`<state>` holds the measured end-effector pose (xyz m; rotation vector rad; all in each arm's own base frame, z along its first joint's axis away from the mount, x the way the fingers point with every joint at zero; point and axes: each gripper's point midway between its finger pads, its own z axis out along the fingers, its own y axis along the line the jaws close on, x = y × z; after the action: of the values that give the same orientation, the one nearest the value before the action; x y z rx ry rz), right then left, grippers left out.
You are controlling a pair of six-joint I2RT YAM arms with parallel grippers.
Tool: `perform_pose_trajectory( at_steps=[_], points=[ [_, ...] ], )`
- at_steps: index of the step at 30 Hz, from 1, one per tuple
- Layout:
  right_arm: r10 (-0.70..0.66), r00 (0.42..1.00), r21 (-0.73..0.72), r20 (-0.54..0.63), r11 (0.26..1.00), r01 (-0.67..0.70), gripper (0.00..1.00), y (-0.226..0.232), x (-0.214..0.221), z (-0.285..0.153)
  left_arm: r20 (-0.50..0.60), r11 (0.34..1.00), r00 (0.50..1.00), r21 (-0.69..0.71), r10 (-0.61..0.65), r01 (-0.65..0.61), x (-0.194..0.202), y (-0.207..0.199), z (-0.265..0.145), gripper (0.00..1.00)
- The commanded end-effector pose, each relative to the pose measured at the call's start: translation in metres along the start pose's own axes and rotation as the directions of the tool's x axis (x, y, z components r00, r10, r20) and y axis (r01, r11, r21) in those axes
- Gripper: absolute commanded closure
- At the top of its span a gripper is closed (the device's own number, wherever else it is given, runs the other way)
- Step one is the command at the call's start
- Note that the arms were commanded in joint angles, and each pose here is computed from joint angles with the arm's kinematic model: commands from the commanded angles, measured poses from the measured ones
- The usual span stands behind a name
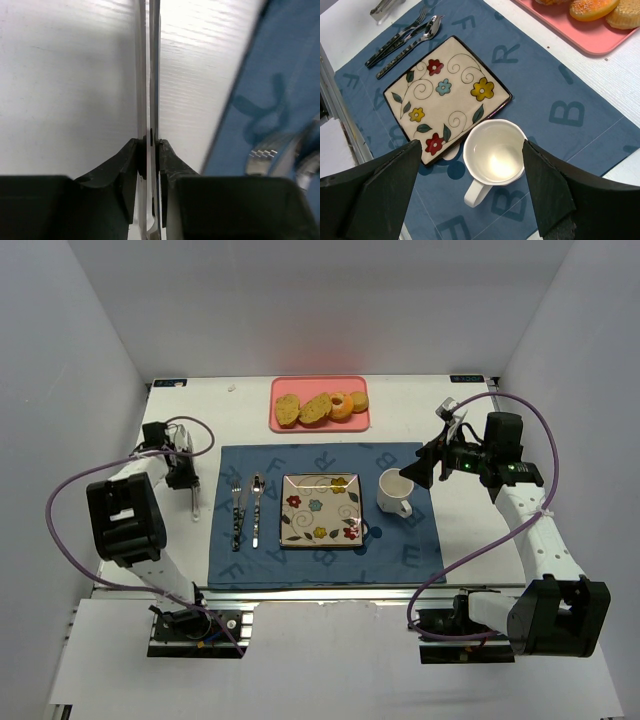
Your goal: Place the bread
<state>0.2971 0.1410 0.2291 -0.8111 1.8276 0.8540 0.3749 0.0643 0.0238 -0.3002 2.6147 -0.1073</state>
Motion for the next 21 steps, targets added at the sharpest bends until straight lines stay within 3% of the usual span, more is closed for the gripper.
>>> perform_pose_trajectory(
  at_steps=[1, 4, 10, 13, 17, 21],
  points=[
    [-0.013, 1.0, -0.006, 0.02, 1.0, 0.013, 0.14, 0.002, -0.008, -0.001, 0.182, 0.991, 0.983, 0.135, -0.027, 0.003, -0.044, -0.031, -0.052, 0.85],
    [-0.009, 1.0, -0.011, 0.021, 1.0, 0.009, 0.14, 0.003, -0.008, -0.001, 0.256, 0.973, 0.964, 0.228, -0.074, 0.014, -0.064, -0.057, -0.08, 0.82],
    [-0.004, 1.0, -0.024, 0.031, 1.0, 0.004, 0.14, 0.007, -0.007, -0.001, 0.33, 0.912, 0.943, 0.4, -0.052, -0.089, -0.087, -0.141, -0.14, 0.52],
    [0.001, 0.999, -0.03, 0.038, 1.0, 0.0, 0.14, 0.009, -0.007, -0.001, 0.315, 0.876, 0.948, 0.468, -0.039, -0.119, -0.087, -0.183, -0.153, 0.44],
    [-0.002, 0.999, -0.036, 0.044, 0.999, 0.004, 0.13, 0.013, -0.007, -0.002, 0.307, 0.828, 0.949, 0.549, -0.074, -0.113, -0.096, -0.215, -0.16, 0.41],
    [-0.013, 0.998, -0.033, 0.056, 0.999, 0.015, 0.13, 0.016, -0.007, -0.004, 0.238, 0.802, 0.968, 0.591, -0.076, -0.083, -0.096, -0.238, -0.142, 0.41]
  ],
)
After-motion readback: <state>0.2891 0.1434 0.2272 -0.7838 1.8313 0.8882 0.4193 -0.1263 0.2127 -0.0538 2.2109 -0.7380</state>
